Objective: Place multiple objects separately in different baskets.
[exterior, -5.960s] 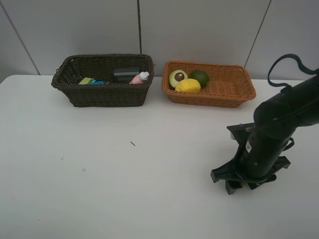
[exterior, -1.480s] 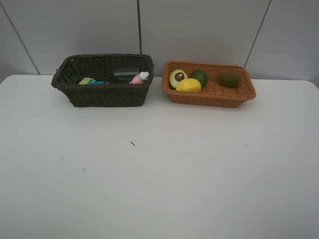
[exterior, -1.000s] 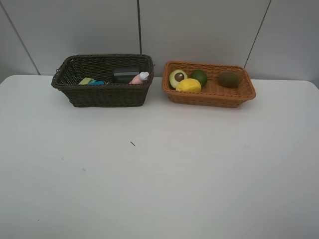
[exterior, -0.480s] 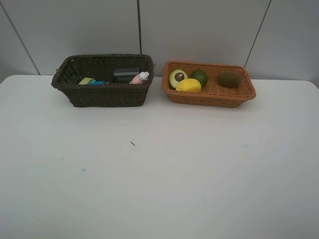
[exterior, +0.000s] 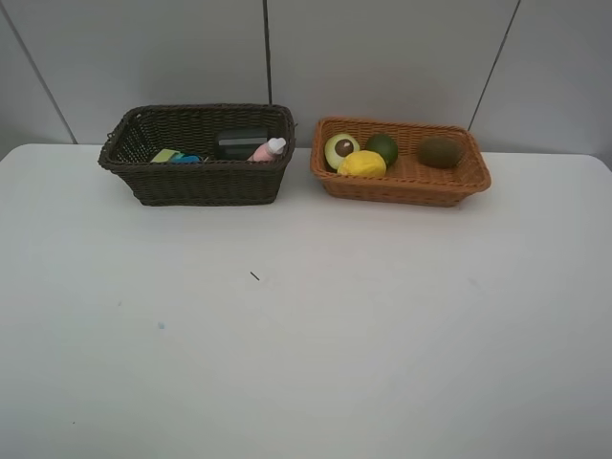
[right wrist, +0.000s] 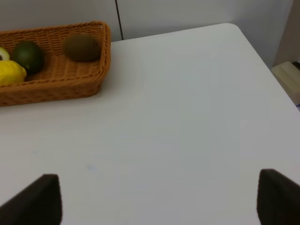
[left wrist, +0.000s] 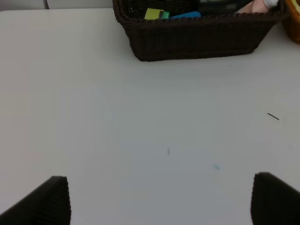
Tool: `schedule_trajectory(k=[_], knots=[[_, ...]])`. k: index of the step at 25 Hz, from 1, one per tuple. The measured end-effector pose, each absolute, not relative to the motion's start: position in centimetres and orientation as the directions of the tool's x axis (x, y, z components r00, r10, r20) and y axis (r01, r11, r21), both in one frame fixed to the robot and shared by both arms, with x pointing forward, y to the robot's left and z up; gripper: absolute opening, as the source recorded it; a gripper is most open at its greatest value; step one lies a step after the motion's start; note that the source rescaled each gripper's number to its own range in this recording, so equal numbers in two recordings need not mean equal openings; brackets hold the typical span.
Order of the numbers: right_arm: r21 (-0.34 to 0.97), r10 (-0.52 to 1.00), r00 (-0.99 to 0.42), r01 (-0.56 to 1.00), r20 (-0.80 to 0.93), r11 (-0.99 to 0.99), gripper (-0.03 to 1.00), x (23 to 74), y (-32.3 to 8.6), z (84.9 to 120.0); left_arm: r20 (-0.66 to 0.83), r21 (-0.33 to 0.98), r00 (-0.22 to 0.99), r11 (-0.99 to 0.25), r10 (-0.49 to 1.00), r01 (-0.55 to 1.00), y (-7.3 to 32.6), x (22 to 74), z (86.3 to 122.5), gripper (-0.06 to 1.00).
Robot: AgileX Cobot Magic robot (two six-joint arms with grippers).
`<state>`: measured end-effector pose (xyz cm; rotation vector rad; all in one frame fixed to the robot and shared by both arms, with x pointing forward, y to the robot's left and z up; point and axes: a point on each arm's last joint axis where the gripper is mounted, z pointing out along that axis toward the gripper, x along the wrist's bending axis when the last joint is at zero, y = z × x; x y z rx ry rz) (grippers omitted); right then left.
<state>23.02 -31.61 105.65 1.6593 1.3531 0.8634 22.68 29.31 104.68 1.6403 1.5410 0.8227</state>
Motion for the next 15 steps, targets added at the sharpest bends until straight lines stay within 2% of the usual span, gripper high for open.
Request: schedule_trajectory(k=[15], knots=[[0.898,0.981,0.191,0.428,0.016,-0.098,0.98,23.02,-31.61,105.65,-0.028,0.847,0.078,-0.017,0.997,0.531,29.31,22.68,104.68,0.99]])
